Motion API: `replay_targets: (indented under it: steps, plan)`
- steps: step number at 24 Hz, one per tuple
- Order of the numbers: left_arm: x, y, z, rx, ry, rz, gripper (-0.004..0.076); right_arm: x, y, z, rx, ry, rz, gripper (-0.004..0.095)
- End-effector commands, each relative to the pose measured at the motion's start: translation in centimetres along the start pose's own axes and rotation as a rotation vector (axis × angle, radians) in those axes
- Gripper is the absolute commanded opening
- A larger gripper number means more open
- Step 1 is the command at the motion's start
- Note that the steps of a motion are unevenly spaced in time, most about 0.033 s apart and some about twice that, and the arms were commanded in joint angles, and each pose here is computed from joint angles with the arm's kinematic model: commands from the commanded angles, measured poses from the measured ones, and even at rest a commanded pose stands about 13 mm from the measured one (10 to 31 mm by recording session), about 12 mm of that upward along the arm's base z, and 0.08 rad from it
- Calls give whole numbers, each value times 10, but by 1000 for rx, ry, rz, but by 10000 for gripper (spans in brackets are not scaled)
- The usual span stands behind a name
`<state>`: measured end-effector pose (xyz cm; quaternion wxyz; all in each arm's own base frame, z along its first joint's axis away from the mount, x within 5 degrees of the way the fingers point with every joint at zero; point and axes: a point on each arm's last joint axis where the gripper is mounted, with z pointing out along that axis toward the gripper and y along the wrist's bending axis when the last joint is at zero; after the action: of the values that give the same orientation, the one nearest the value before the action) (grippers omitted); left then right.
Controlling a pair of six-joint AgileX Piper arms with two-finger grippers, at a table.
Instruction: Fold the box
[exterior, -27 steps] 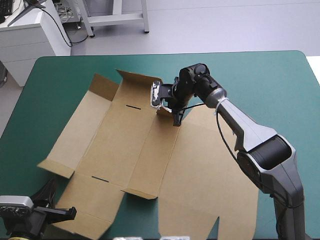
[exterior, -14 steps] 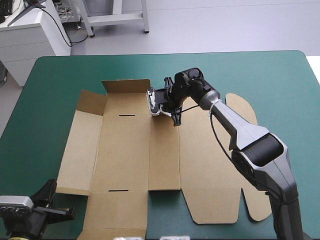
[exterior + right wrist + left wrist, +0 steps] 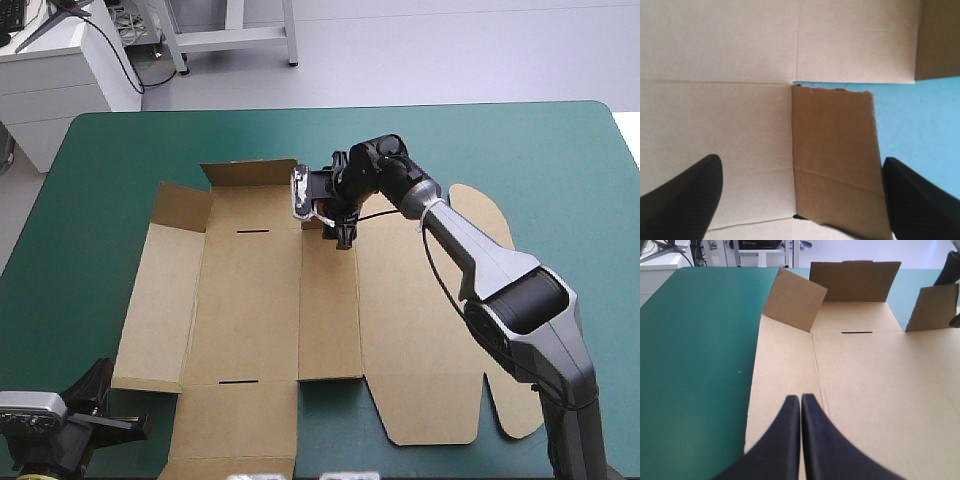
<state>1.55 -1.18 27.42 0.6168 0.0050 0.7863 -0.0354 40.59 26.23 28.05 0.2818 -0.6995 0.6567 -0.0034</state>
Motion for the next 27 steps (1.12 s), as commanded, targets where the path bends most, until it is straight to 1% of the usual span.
replay_targets:
  steps: [1,3,4,5,6,7,8,10,11,12,13,15,18,19,21,22,23,24,25,26,27]
  plan:
    - [-14,-2,-7,9,-111,-12,-8,-17,-10,-68,132,-85,185,843]
    - [-14,-2,-7,9,-111,-12,-8,-16,-10,-81,152,-69,291,808]
    - [-14,-2,-7,9,-111,-12,-8,-14,-11,-87,170,-54,374,767]
    - [-14,-2,-7,9,-111,-12,-8,-9,-13,-96,229,-15,513,634]
    - [-14,-2,-7,9,-111,-12,-8,-5,-15,-99,262,18,567,530]
    - [-14,-2,-7,9,-111,-12,-8,0,-16,-101,291,60,598,406]
    - [-14,-2,-7,9,-111,-12,-8,5,-17,-103,314,98,654,268]
    - [-14,-1,-7,9,-113,-12,-8,15,-17,-104,333,154,753,-29]
    - [-14,-1,-7,9,-113,-12,-8,19,-17,-104,338,167,816,-5]
    - [-14,-1,-7,9,-115,-12,-8,23,-17,-105,338,182,878,-2]
    - [-14,-1,-7,8,-116,-12,-8,29,-18,-106,334,201,939,-7]
    - [-14,-1,-7,8,-116,-12,-8,38,-17,-107,319,232,1023,-19]
    - [-14,-1,-7,8,-118,-12,-8,53,-15,-106,312,262,1105,-19]
    - [-14,-1,-7,8,-116,-12,-8,57,-13,-108,311,270,1116,-19]
    - [-14,-1,-7,8,-116,-12,23,61,0,-114,305,279,1119,-19]
    - [-14,-1,-7,8,-116,-12,93,64,11,-122,315,257,1126,-19]
    - [-14,-1,-7,8,-116,-12,133,66,17,-126,319,246,1126,-19]
    - [-14,-1,-7,8,-116,-12,258,72,31,-137,338,231,1132,-19]
    - [-14,-1,-7,8,-116,-12,331,76,38,-140,338,235,1133,-19]
    - [-14,-1,-7,7,-116,-10,474,86,54,-151,352,224,1139,-19]
    - [-14,-1,-7,7,-116,-10,540,95,66,-160,371,199,1160,-19]
